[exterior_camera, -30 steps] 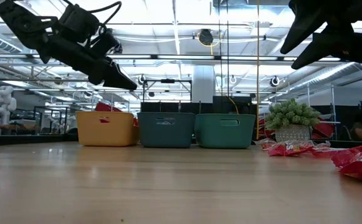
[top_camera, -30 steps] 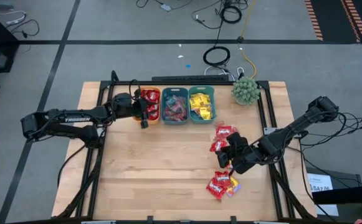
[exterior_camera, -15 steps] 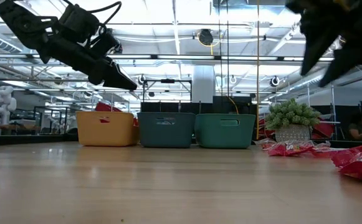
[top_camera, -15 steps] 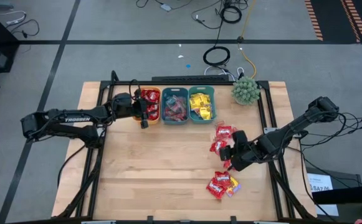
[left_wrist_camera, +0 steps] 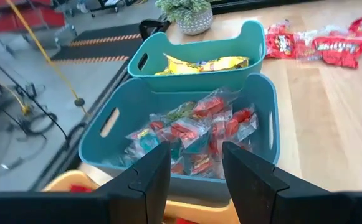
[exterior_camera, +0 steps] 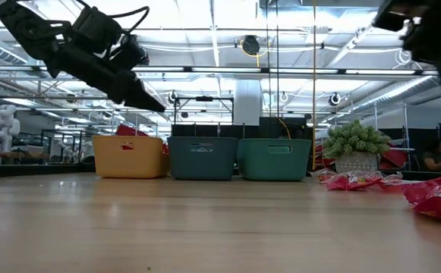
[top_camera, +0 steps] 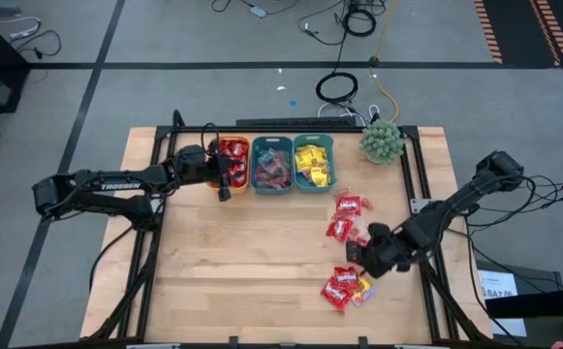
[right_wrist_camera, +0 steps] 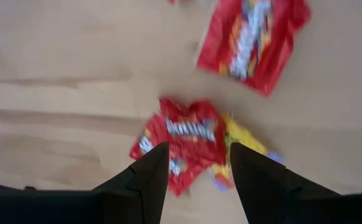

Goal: Sort candy
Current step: Put the yellow candy into the green bin

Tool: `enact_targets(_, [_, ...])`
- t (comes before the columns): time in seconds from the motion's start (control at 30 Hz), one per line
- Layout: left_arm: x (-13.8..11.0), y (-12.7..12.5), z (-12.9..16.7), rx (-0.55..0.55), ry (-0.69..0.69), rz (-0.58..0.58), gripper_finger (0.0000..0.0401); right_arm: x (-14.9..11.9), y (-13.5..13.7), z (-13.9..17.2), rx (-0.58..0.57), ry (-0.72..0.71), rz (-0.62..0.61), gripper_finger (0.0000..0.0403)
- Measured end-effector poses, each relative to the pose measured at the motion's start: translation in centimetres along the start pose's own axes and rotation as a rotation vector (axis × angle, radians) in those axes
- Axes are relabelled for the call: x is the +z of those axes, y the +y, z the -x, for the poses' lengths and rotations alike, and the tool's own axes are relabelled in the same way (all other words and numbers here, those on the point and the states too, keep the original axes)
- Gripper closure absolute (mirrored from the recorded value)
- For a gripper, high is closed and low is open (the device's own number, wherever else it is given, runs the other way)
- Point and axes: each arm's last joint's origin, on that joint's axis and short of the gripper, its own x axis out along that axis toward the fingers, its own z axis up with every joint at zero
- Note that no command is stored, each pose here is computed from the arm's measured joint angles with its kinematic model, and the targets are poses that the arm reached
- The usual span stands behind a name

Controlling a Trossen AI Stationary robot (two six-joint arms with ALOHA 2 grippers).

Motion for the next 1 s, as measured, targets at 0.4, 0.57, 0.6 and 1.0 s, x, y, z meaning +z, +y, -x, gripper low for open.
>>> enact_targets(0.4, [-0.6,-0.2,0.0,-0.017,0.063,0.052,0.0246,-4.5,-1.3,-5.1,-0.123,0.108,0.107,0.0241])
enact_targets(0.57, [-0.5,-0.1,0.0,-0.013,0.048,0.044,0.0246,-4.8,-1.9,-5.6,-0.153,0.093,0.208,0.0241])
enact_targets(0.6, [-0.4,-0.1,0.0,-0.012,0.046,0.043,0.0246,-4.7,-2.0,-5.8,-0.166,0.082,0.223,0.0241])
enact_targets(1.0, [0.0,0.0,0.0,0.001,0.003,0.045,0.0246,-4.9,-2.4,-10.0,-0.244,-0.001,0.28,0.0244])
